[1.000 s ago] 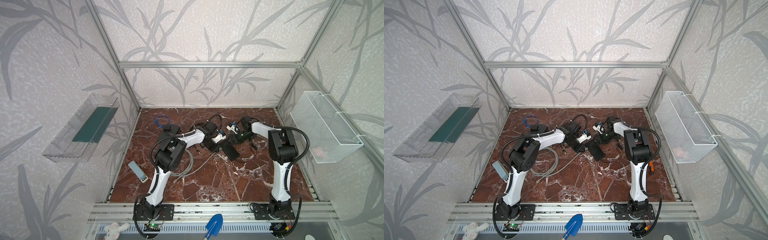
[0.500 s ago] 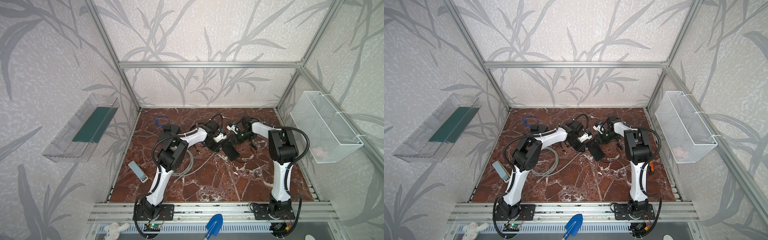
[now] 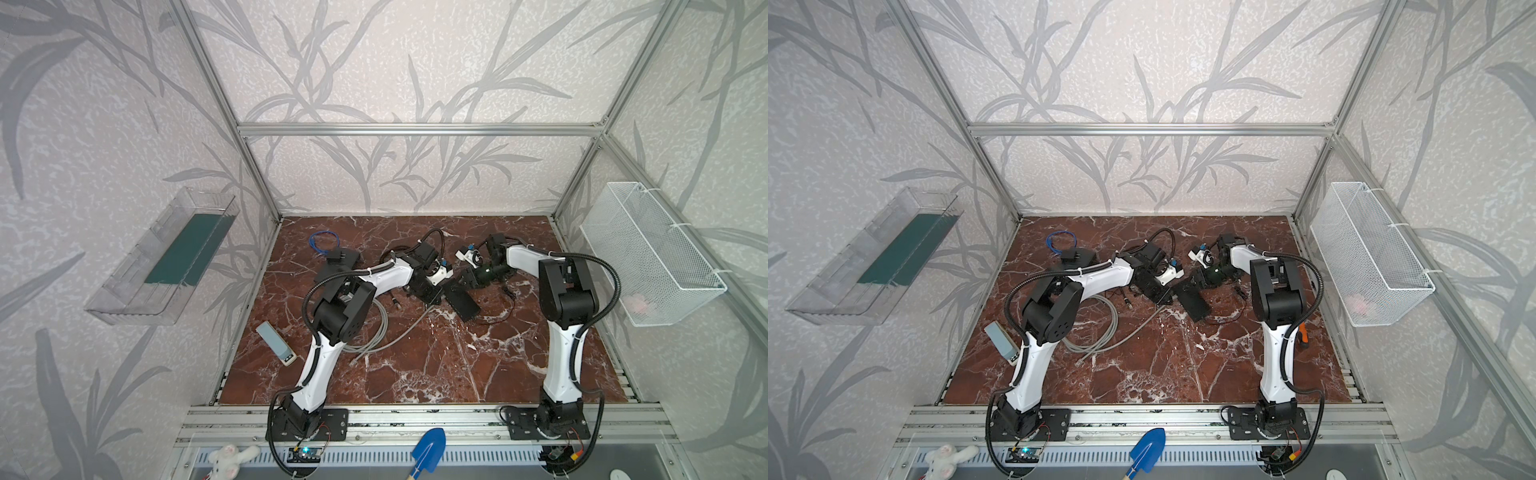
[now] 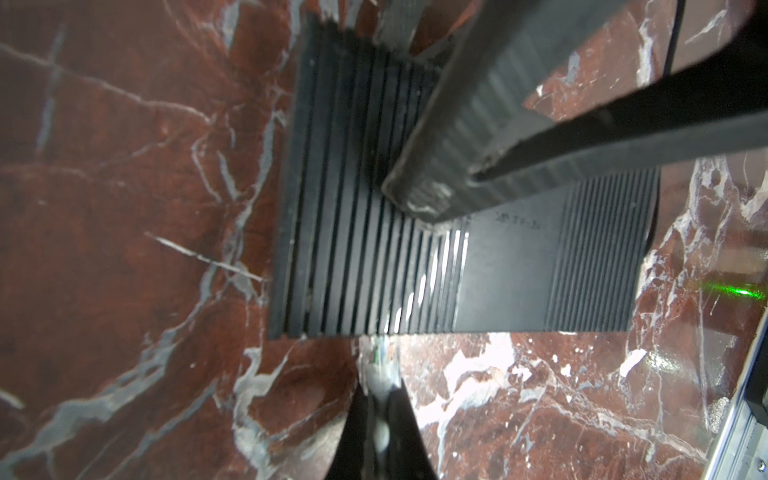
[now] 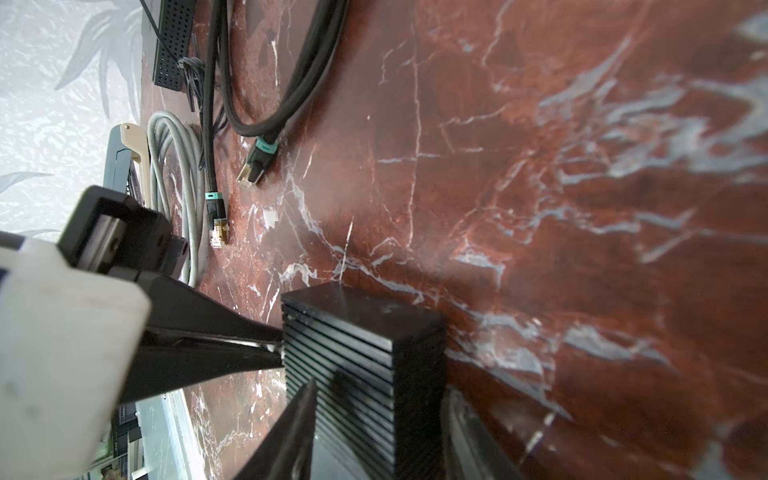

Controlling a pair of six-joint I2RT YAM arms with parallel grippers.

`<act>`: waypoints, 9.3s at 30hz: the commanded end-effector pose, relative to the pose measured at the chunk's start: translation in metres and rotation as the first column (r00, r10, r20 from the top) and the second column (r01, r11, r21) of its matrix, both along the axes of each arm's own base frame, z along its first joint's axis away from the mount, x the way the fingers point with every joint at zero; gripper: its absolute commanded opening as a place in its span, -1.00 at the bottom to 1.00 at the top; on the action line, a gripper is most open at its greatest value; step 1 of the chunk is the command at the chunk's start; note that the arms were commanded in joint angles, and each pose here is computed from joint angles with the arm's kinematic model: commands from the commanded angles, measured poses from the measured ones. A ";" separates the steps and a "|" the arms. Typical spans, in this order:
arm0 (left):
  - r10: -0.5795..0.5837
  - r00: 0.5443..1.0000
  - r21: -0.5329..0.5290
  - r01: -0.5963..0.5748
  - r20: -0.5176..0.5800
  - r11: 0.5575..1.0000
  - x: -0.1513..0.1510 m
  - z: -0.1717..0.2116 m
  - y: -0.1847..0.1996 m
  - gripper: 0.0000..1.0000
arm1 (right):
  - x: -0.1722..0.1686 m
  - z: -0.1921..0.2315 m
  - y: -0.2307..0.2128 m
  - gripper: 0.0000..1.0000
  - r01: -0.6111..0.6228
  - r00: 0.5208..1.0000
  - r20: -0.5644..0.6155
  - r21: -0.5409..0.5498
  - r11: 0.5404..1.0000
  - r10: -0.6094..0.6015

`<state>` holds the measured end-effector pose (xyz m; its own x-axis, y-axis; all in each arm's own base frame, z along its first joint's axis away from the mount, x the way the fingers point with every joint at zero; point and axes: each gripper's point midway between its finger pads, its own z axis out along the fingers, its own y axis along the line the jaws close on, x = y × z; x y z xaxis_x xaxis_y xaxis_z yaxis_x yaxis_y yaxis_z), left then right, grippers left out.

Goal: Insert the plug into the switch port

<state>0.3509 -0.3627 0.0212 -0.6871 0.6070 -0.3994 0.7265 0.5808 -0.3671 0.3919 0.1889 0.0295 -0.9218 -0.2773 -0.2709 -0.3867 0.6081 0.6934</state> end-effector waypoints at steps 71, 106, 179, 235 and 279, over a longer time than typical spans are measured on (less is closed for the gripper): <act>0.354 0.838 -0.050 -0.368 0.414 0.929 0.067 0.128 0.087 -0.19 | -0.001 0.063 -0.050 0.07 0.281 0.955 0.105 -0.025 0.959 -0.277; 0.636 0.765 0.209 -0.642 0.105 0.738 0.039 0.014 0.155 -0.13 | -0.041 0.066 0.021 0.00 0.115 0.978 0.190 -0.154 0.981 -0.085; 0.801 0.598 0.114 -0.797 0.008 0.593 0.025 0.004 0.114 -0.98 | -0.053 0.058 0.020 -0.07 0.065 0.990 0.138 -0.169 0.983 -0.042; 0.309 0.940 -0.253 -0.267 0.142 0.930 0.030 0.164 0.106 -0.55 | -0.102 0.076 0.095 -0.68 -0.176 0.939 0.299 -0.005 0.984 0.170; -0.430 0.820 -0.278 0.543 0.376 0.792 -0.051 0.099 0.043 -0.39 | -0.127 0.077 0.060 -0.74 -0.374 0.842 0.405 -0.041 0.927 0.357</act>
<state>0.2872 -0.3265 0.1015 -0.1710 0.6342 -0.7540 0.9650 -0.0466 -0.2581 0.2753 0.2364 0.0951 -0.6190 -0.5465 -0.5640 -0.7854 0.4354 0.4400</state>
